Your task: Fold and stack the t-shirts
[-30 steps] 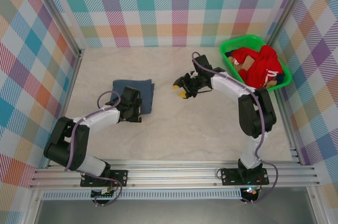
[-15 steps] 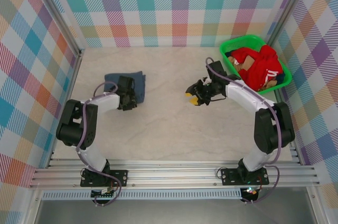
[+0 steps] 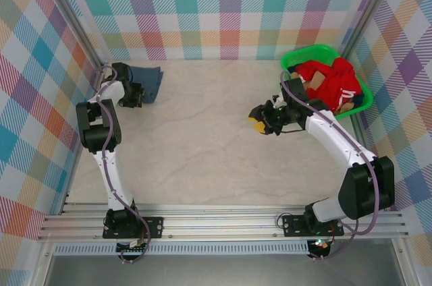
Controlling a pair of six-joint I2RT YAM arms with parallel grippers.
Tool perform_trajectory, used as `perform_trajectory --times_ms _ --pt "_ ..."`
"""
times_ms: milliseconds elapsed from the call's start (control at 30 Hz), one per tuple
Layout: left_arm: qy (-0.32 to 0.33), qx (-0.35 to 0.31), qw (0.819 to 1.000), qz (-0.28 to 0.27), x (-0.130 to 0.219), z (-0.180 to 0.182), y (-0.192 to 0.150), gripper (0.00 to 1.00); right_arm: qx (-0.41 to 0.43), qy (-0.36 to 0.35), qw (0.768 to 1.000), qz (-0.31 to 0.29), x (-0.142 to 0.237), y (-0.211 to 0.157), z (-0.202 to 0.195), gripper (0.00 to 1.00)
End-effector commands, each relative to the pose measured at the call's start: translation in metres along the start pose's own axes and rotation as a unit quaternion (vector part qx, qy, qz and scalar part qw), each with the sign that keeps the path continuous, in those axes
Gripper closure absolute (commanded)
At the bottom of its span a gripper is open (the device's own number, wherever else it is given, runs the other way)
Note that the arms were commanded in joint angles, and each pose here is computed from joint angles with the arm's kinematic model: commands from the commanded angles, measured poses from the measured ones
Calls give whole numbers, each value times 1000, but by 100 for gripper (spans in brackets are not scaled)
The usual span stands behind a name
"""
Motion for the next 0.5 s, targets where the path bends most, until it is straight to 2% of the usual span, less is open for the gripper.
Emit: perform_trajectory --times_ms 0,100,233,333,467 --pt "60 -45 997 31 -6 14 2 64 0 -10 1000 4 3 -3 -6 63" --pt "45 -43 997 41 -5 8 0 62 4 -11 1000 4 2 -1 -6 61" --pt "-10 -40 997 69 5 -11 -12 52 40 1 999 -12 7 3 3 57" --pt "-33 -42 996 75 19 -24 -22 44 102 53 992 -55 21 5 22 49" --pt "-64 -41 994 83 32 -35 -30 42 171 113 971 -121 46 5 46 42"
Point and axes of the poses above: each hand's point on the last joint's axis, 136 mm out from that joint toward the fingers, its own x axis back along the fingers, its own z axis along the line the jaws close on, y = z × x, the point moved 8 cm from there along x, back along the fingers, and after that the axes turned 6 degrees about x, right-handed, at the moved point
